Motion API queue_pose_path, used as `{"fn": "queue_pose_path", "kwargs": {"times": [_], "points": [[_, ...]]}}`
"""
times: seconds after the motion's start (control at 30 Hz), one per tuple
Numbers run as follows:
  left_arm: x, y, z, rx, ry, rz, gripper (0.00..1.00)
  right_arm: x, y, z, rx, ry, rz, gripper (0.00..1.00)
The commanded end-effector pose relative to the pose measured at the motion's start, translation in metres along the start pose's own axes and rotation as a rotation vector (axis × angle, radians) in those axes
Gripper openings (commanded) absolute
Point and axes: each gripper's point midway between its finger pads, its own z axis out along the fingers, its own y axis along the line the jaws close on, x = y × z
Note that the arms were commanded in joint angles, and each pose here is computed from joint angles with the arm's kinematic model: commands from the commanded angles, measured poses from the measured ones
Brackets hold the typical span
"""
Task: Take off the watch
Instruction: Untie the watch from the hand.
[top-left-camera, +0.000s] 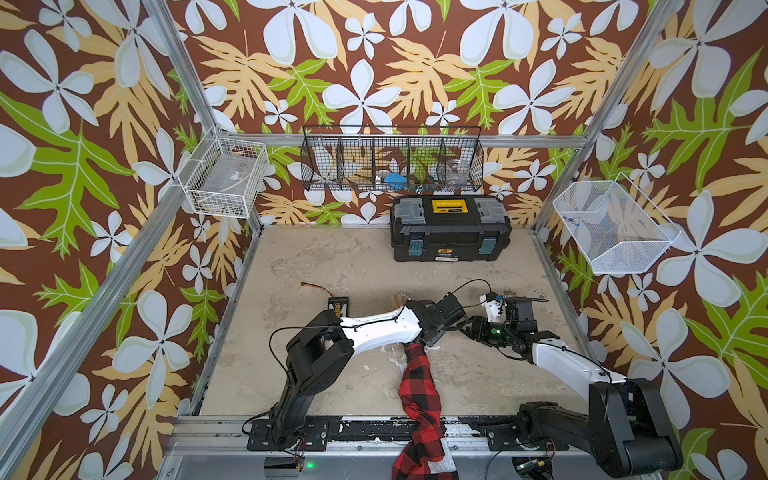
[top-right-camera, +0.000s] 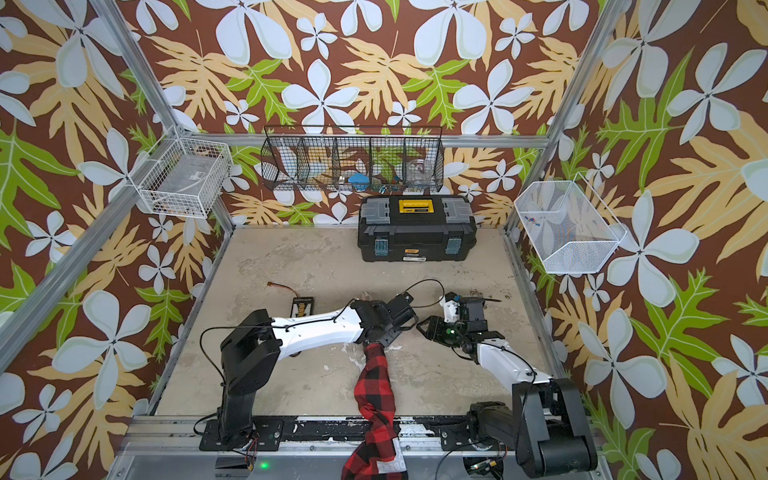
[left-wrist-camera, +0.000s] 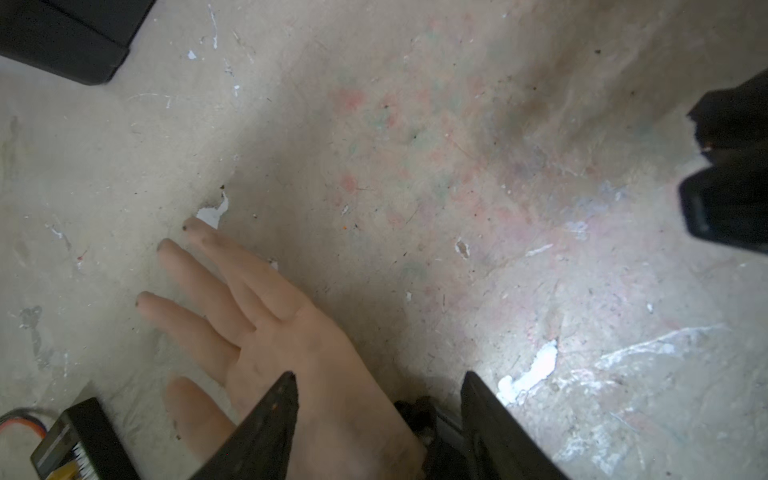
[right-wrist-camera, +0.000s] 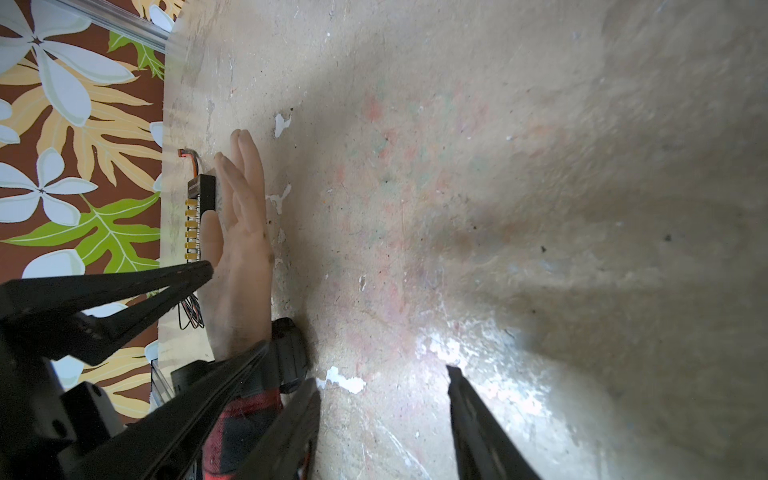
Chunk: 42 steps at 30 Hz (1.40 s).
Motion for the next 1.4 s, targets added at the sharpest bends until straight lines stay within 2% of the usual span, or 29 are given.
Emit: {"fn": "queue_pose_path", "kwargs": {"times": [0.0,0.67,0.93,1.23,1.37], "points": [[-0.004,0.008,-0.010,-0.015,-0.025,-0.037,0.62,-0.001,0.003,0.000,-0.015,0.000,-0.010,0.52],[-0.001,0.004,-0.035,0.090,-0.084,-0.145,0.39,-0.003,0.005,0.004,-0.038,0.013,0.000,0.52],[0.008,0.001,-0.035,0.118,-0.073,-0.175,0.37,-0.003,0.006,0.005,-0.041,0.018,0.000,0.52],[0.002,0.000,-0.047,0.158,-0.128,-0.206,0.15,-0.003,0.006,0.006,-0.046,0.018,-0.001,0.52],[-0.005,0.002,-0.056,0.183,-0.192,-0.219,0.07,-0.001,0.006,0.005,-0.048,0.020,0.003,0.52]]}}
